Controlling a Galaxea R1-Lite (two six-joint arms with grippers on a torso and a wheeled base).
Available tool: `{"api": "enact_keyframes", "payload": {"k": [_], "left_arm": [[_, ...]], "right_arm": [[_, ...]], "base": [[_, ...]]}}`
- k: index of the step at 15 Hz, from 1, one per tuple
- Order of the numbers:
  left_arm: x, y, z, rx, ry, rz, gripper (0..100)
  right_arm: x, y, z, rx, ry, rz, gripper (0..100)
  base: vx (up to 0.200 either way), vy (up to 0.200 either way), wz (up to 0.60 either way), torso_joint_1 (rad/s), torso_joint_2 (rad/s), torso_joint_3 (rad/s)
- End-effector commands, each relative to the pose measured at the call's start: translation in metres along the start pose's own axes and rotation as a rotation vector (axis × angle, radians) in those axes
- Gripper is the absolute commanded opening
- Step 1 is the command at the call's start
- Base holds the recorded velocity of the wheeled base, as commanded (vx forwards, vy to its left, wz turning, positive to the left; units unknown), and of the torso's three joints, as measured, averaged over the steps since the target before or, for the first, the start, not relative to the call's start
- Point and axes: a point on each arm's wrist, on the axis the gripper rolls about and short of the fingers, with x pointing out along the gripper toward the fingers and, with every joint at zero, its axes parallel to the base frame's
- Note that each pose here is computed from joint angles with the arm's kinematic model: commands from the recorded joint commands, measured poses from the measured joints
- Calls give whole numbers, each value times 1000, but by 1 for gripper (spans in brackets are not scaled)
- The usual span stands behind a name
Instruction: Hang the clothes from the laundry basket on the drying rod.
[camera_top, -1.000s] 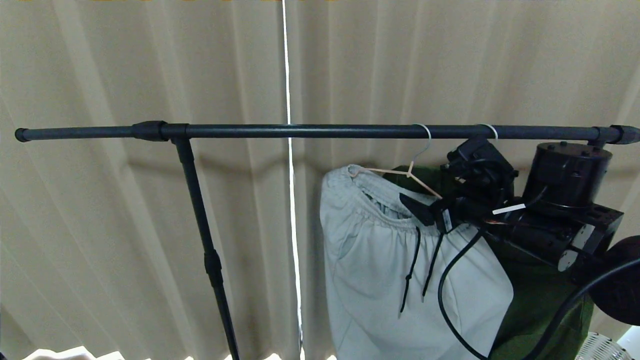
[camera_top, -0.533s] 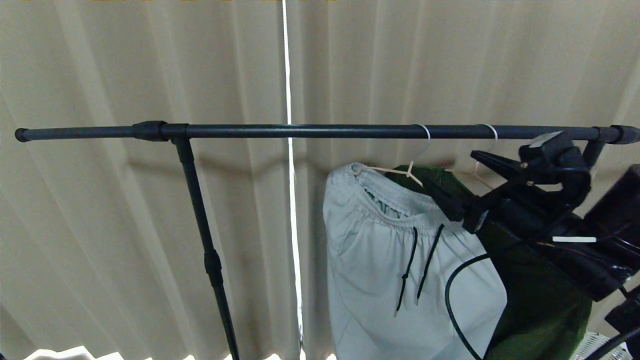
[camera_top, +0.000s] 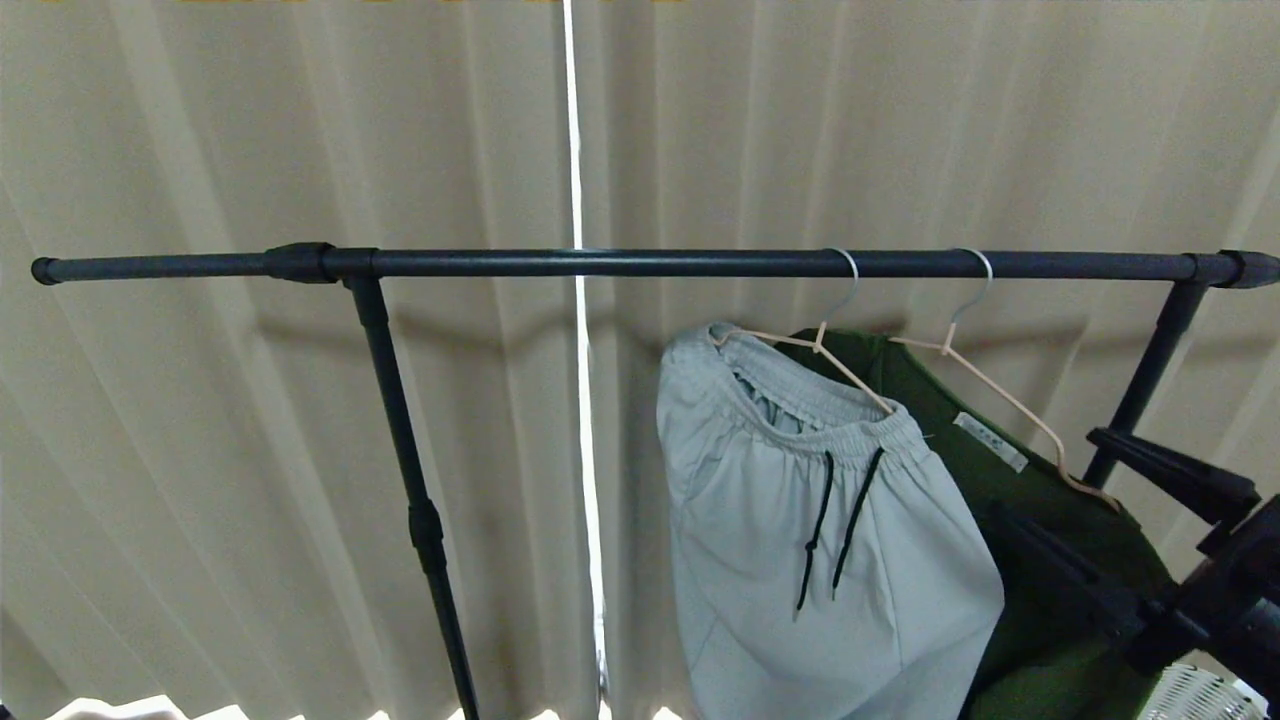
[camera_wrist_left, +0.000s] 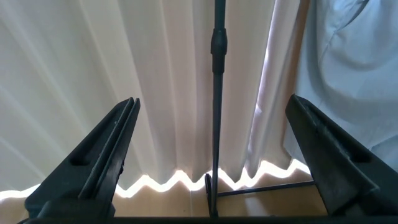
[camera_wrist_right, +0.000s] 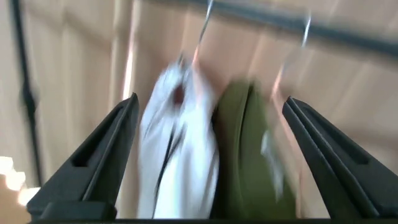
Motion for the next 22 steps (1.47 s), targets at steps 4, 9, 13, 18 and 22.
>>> {"api": "enact_keyframes", "payload": {"k": [4,9,13,18,22], "left_arm": [[0,0,0,-15,0,6,100],[0,0,0,-11,3,4,100],[0,0,0,-11,3,4,100],[0,0,0,-11,3,4,100],[0,0,0,-10,3,4,100]], "right_arm": [[-67,0,9,-31,127,-8,100],[-126,3,-14,23,340,-297,100],[-167,29,-44,80,318,-499,100],[-160,24,-63,118,83,-421,100],[-158,27,-65,98,67,-285,100]], "base": [[0,0,0,0,0,0],[0,0,0,0,0,0],[0,0,0,0,0,0],[0,0,0,0,0,0],[0,0,0,0,0,0]]}}
